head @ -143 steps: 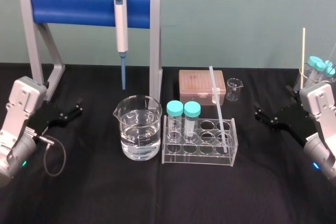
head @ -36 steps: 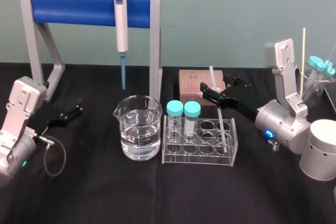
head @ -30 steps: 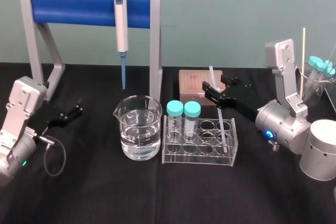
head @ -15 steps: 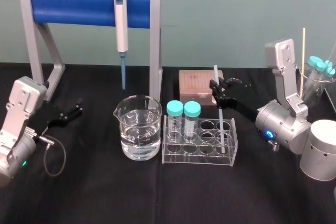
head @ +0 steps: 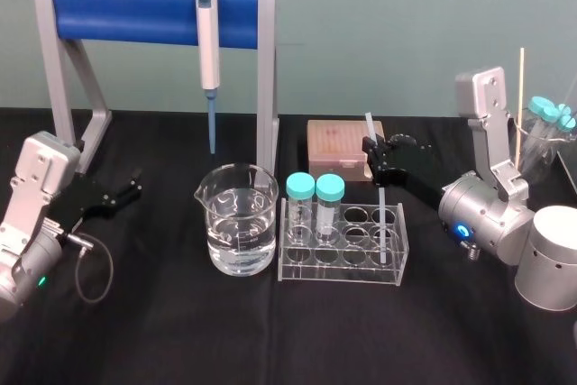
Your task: Pick up the stirring rod with one hand, then place it down.
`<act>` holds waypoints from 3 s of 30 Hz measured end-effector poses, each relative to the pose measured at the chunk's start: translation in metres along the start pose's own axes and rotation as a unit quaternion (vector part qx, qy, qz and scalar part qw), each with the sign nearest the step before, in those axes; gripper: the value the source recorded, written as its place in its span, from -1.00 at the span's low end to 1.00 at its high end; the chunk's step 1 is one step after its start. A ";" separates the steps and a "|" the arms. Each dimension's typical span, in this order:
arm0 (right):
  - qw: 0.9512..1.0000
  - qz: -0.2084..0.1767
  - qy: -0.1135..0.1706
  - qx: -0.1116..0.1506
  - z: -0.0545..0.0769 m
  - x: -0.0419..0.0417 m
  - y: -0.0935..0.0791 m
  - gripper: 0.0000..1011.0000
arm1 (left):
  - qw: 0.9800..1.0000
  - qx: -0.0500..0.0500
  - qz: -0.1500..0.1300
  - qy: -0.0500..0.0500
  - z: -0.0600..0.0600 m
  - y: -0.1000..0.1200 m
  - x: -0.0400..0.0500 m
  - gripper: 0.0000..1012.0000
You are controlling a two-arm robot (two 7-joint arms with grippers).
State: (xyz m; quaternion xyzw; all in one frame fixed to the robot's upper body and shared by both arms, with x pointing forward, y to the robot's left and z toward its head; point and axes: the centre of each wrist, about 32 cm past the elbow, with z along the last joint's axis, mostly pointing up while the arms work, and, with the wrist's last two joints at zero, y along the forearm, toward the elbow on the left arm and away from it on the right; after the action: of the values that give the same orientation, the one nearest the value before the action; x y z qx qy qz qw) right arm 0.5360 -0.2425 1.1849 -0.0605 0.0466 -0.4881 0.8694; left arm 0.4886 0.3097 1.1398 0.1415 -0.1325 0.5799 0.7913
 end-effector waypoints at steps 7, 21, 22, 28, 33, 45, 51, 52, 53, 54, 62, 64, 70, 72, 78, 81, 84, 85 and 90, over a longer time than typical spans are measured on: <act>1.000 -0.001 -0.008 0.016 -0.003 -0.0007 -0.001 -0.86 | 1.000 0.000 0.000 0.000 0.000 0.000 0.0000 0.98; 0.996 0.023 -0.019 0.085 -0.006 -0.0050 -0.011 -0.86 | 1.000 0.000 0.000 0.000 0.000 0.000 0.0000 0.98; 0.996 0.025 -0.019 0.088 -0.006 -0.0051 -0.011 -0.86 | 1.000 0.000 0.000 0.000 0.000 0.000 0.0000 0.98; 0.991 0.032 -0.034 0.129 0.003 -0.0065 -0.018 -0.86 | 1.000 0.000 0.000 0.000 0.000 0.000 0.0000 0.98; 0.985 0.030 -0.045 0.166 0.017 -0.0068 -0.024 -0.86 | 1.000 0.000 0.000 0.000 0.000 0.000 0.0000 0.98; 0.971 0.019 -0.064 0.228 0.042 -0.0065 -0.037 -0.86 | 1.000 0.000 0.000 0.000 0.000 0.000 0.0000 0.98; 0.971 0.016 -0.065 0.231 0.043 -0.0068 -0.039 -0.86 | 1.000 0.000 0.000 0.000 0.000 0.000 0.0000 0.98; 0.971 0.015 -0.065 0.231 0.043 -0.0069 -0.039 -0.86 | 1.000 0.000 0.000 0.000 0.000 0.000 0.0000 0.98; 0.971 0.015 -0.065 0.231 0.043 -0.0070 -0.039 -0.86 | 1.000 0.000 0.000 0.000 0.000 0.000 0.0000 0.98; 0.971 0.015 -0.065 0.230 0.042 -0.0071 -0.040 -0.86 | 1.000 0.000 0.000 0.000 0.000 0.000 0.0000 0.98; 0.972 0.015 -0.063 0.227 0.041 -0.0078 -0.041 -0.86 | 1.000 0.000 0.000 0.000 0.000 0.000 0.0000 0.98; 0.972 0.016 -0.062 0.227 0.041 -0.0079 -0.041 -0.86 | 1.000 0.000 0.000 0.000 0.000 0.000 0.0000 0.98; 0.972 0.017 -0.062 0.226 0.040 -0.0085 -0.042 -0.86 | 1.000 0.000 0.000 0.000 0.000 0.000 0.0000 0.98; 0.972 0.018 -0.061 0.225 0.040 -0.0089 -0.042 -0.86 | 1.000 0.000 0.000 0.000 0.000 0.000 0.0000 0.98; 0.973 0.020 -0.062 0.224 0.039 -0.0094 -0.042 -0.86 | 1.000 0.000 0.000 0.000 0.000 0.000 0.0000 0.98; 0.973 0.021 -0.061 0.223 0.039 -0.0099 -0.041 -0.86 | 1.000 0.000 0.000 0.000 0.000 0.000 0.0000 0.98; 0.973 0.022 -0.061 0.223 0.039 -0.0101 -0.041 -0.86 | 1.000 0.000 0.000 0.000 0.000 0.000 0.0000 0.98; 0.973 0.022 -0.061 0.223 0.039 -0.0102 -0.041 -0.86 | 1.000 0.000 0.000 0.000 0.000 0.000 0.0000 0.98; 0.973 0.023 -0.061 0.222 0.039 -0.0103 -0.041 -0.86 | 1.000 0.000 0.000 0.000 0.000 0.000 0.0000 0.98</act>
State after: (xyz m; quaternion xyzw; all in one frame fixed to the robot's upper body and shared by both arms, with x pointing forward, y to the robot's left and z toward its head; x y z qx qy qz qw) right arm 0.5015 -0.2526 1.2301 0.1058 -0.1148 -0.4619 0.8731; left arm 0.4886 0.3097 1.1398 0.1415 -0.1325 0.5799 0.7913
